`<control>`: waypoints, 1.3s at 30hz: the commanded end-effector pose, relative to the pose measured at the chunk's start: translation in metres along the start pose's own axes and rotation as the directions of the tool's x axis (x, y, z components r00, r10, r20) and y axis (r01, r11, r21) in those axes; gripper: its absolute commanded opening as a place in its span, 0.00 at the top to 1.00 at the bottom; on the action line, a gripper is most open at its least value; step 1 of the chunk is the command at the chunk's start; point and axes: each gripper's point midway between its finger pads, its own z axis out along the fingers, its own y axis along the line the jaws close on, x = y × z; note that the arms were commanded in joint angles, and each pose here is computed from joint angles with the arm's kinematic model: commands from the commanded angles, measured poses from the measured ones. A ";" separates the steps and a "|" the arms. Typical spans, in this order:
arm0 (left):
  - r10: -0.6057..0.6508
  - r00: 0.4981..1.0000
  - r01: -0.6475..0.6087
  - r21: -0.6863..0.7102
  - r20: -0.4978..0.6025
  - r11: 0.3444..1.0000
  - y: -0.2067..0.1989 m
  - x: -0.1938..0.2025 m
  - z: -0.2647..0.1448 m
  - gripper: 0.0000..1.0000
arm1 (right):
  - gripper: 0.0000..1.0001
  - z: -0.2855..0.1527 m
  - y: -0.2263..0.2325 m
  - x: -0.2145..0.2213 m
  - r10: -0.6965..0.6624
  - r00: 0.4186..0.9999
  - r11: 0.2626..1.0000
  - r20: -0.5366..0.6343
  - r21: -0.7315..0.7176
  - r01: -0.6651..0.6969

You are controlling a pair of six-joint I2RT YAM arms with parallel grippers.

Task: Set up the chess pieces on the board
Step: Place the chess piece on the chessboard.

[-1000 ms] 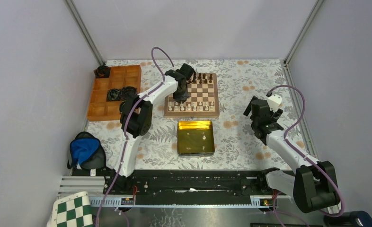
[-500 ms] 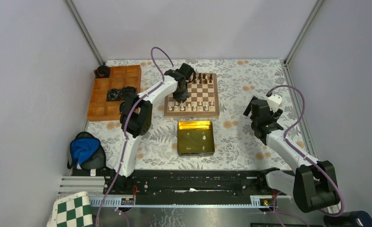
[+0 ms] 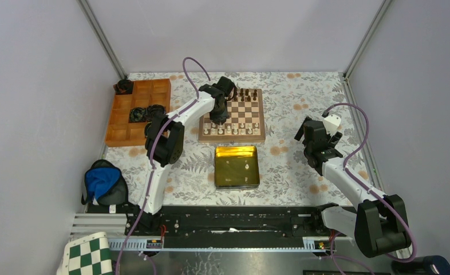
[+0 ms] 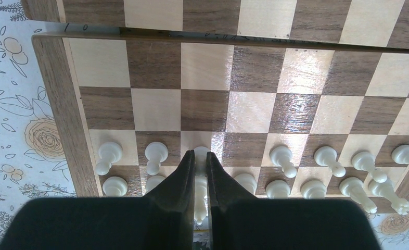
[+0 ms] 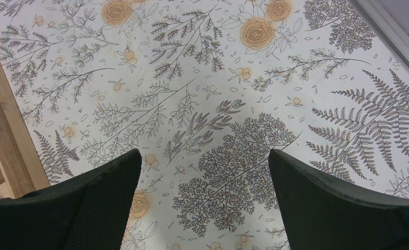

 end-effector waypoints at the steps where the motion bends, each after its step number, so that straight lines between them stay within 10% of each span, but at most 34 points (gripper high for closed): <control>1: -0.006 1.000 0.006 0.018 0.023 1.000 -0.004 -0.009 0.005 1.00 | 0.00 0.000 0.003 -0.013 0.034 0.999 0.999 0.040 -0.007 -0.034; 39: 0.003 0.999 -0.004 0.028 0.053 1.000 -0.004 -0.013 -0.006 0.72 | 0.00 -0.001 0.003 -0.014 0.040 0.998 0.999 0.041 -0.011 -0.039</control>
